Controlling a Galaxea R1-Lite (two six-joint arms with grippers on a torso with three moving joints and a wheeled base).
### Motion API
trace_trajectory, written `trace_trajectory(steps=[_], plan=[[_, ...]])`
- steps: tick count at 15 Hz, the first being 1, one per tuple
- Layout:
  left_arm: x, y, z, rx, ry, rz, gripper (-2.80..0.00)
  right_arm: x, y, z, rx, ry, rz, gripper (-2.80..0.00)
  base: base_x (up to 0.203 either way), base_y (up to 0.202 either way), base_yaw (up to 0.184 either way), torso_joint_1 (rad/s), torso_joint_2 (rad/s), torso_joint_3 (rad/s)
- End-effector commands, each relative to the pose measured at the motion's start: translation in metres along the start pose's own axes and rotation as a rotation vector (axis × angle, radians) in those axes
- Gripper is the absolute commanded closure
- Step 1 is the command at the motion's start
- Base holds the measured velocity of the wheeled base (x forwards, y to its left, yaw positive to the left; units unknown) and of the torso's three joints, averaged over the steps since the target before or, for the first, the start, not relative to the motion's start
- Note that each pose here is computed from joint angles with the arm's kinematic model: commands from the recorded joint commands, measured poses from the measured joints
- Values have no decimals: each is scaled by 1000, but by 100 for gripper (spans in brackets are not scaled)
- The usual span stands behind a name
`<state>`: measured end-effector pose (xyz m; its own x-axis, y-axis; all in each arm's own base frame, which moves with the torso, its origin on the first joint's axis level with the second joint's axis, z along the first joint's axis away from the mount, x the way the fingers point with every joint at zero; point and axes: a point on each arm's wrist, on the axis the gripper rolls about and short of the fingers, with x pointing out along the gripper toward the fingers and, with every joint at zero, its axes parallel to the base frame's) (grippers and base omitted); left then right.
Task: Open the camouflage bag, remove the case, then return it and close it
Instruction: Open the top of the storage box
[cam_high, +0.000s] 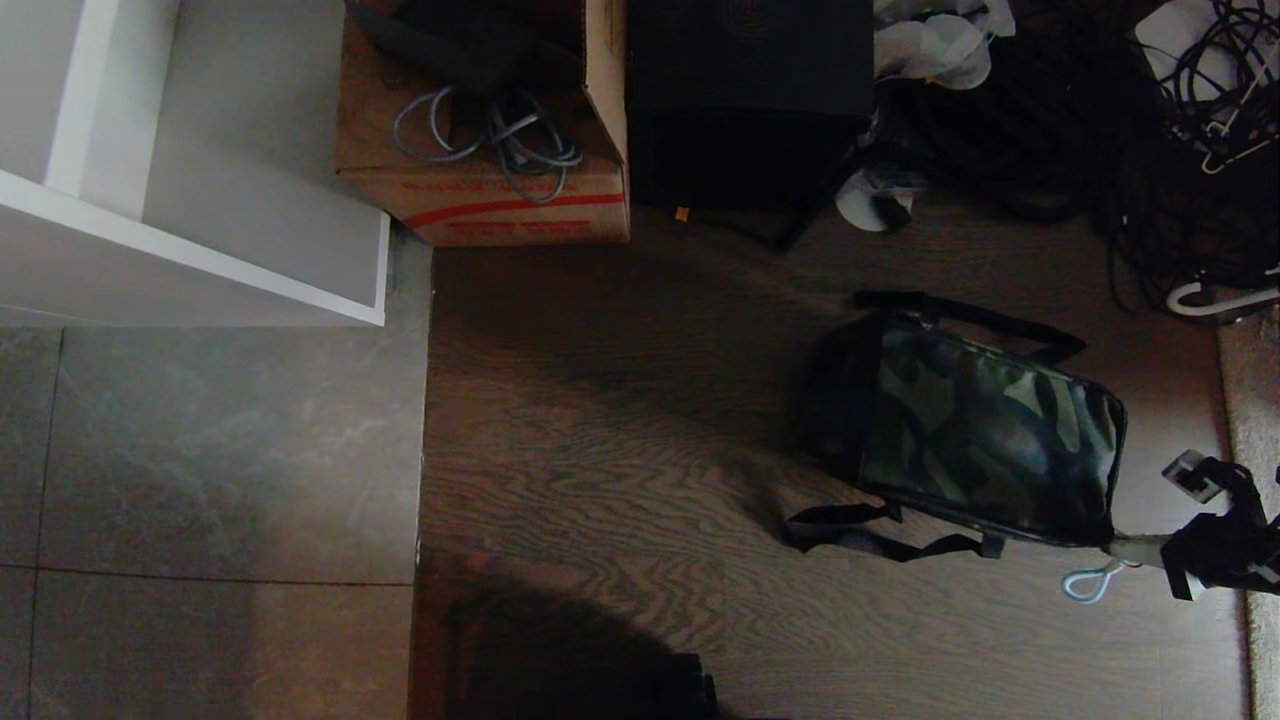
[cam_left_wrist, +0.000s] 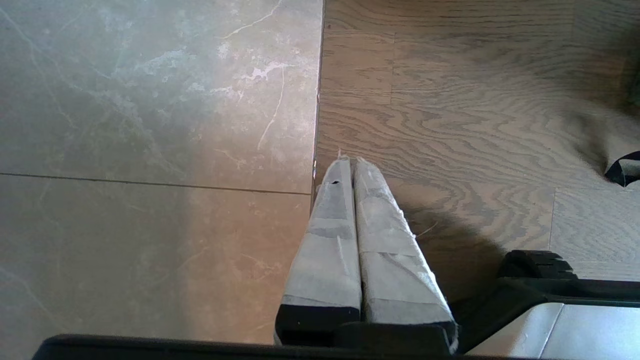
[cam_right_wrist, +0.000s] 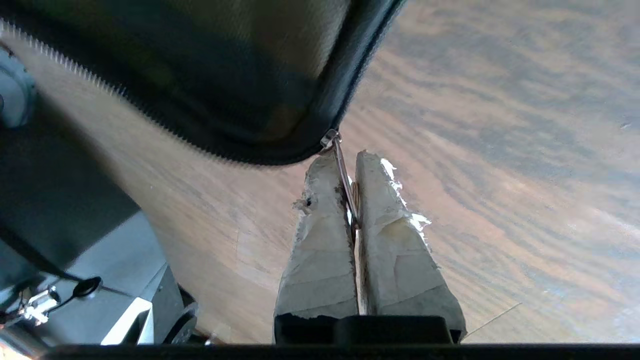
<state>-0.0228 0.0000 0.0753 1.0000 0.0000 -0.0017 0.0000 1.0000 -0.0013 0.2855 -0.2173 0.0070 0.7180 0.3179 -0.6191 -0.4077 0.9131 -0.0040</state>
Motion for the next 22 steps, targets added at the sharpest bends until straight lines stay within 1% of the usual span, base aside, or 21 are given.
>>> trace_trajectory(steps=[1,5,7,9,14,15,20,22], plan=[[0,0,0,0,1,0,0,-1,-3,6,-9,-24,1,0,0,0,0,0,0,0],[0,0,0,0,1,0,0,-1,-8,12,-15,-42,-1,0,0,0,0,0,0,0],[0,0,0,0,1,0,0,-1,-11,16,9,-53,-4,0,0,0,0,0,0,0],[0,0,0,0,1,0,0,-2,-16,21,9,-72,-11,0,0,0,0,0,0,0],[0,0,0,0,1,0,0,-1,-15,18,24,-67,-3,0,0,0,0,0,0,0],[0,0,0,0,1,0,0,0,-15,18,25,-65,1,-280,0,0,0,0,0,0],[0,0,0,0,1,0,0,-1,-11,12,40,-55,7,-280,0,0,0,0,0,0],[0,0,0,0,1,0,0,-5,-11,10,73,-52,-1,-280,0,0,0,0,0,0]])
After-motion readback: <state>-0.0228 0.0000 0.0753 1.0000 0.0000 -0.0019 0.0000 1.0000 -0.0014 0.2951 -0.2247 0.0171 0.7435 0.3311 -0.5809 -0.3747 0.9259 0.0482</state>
